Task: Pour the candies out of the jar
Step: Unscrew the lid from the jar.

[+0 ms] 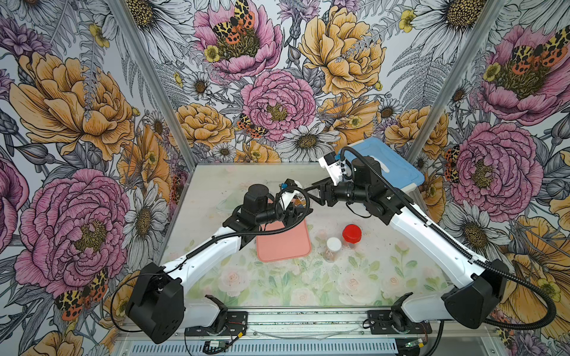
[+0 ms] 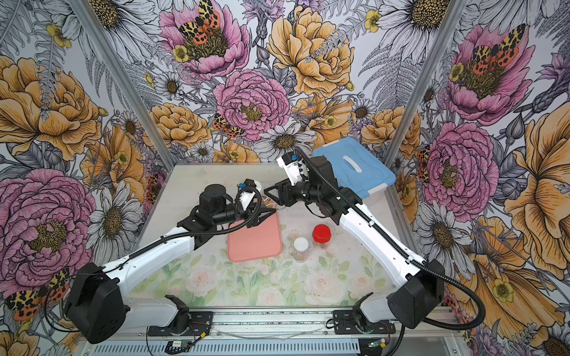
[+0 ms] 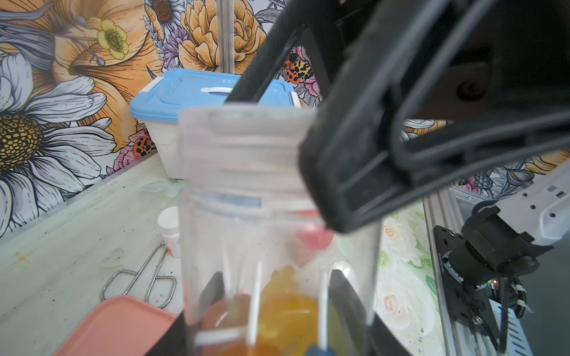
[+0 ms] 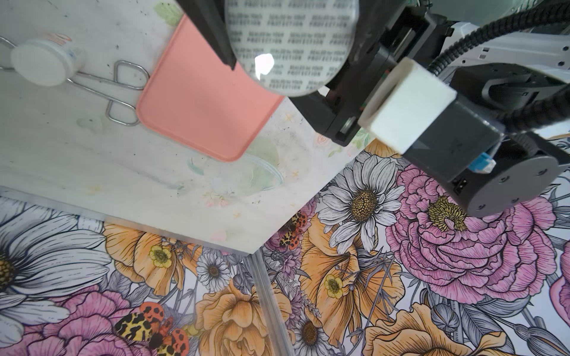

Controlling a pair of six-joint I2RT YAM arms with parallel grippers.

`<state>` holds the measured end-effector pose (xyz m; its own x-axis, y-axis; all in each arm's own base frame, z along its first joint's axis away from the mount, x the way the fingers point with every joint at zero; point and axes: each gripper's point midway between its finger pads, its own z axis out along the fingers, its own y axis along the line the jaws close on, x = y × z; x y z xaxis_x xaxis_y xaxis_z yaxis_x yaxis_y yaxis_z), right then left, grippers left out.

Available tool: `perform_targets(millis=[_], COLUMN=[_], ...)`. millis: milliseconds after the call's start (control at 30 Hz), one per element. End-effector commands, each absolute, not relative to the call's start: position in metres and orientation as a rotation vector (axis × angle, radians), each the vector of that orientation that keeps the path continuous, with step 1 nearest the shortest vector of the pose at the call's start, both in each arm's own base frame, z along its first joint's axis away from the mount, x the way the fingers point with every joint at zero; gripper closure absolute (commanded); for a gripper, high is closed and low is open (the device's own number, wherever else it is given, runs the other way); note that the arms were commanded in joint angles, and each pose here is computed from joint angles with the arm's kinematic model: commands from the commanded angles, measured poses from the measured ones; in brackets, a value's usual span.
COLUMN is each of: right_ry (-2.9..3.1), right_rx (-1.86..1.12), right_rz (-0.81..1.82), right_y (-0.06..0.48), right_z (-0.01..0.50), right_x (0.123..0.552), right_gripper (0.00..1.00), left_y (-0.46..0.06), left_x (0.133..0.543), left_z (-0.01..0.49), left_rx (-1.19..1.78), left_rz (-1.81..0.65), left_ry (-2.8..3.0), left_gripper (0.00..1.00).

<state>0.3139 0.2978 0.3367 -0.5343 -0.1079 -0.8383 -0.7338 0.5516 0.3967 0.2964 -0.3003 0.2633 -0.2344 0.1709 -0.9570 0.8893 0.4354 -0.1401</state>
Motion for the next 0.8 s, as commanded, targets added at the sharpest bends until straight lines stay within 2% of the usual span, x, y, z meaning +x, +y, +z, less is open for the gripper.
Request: perform_targets(millis=[0, 300, 500, 767], right_ry=[1.956, 1.914, 1.929, 1.849], right_rx=[-0.633, -0.672, -0.612, -0.662], right_rz=[0.774, 0.713, 1.077, 1.348], right_y=[0.290, 0.285, 0.291, 0.301], right_z=[0.341, 0.348, 0.363, 0.398], right_x=[0.331, 0.333, 0.328, 0.303], right_gripper=[0.55, 0.55, 0.58, 0.58], left_y=[-0.302, -0.297, -0.288, -0.291], left_x=[0.308, 0.305, 0.305, 0.307], left_z=[0.271, 0.277, 0.283, 0.282], left_rx=[0.854, 0.843, 0.820, 0.832], left_rz=[-0.863, -0.897, -0.900, -0.918], left_ry=[1.683, 1.653, 1.618, 1.609], left_gripper=[1.00, 1.00, 1.00, 1.00])
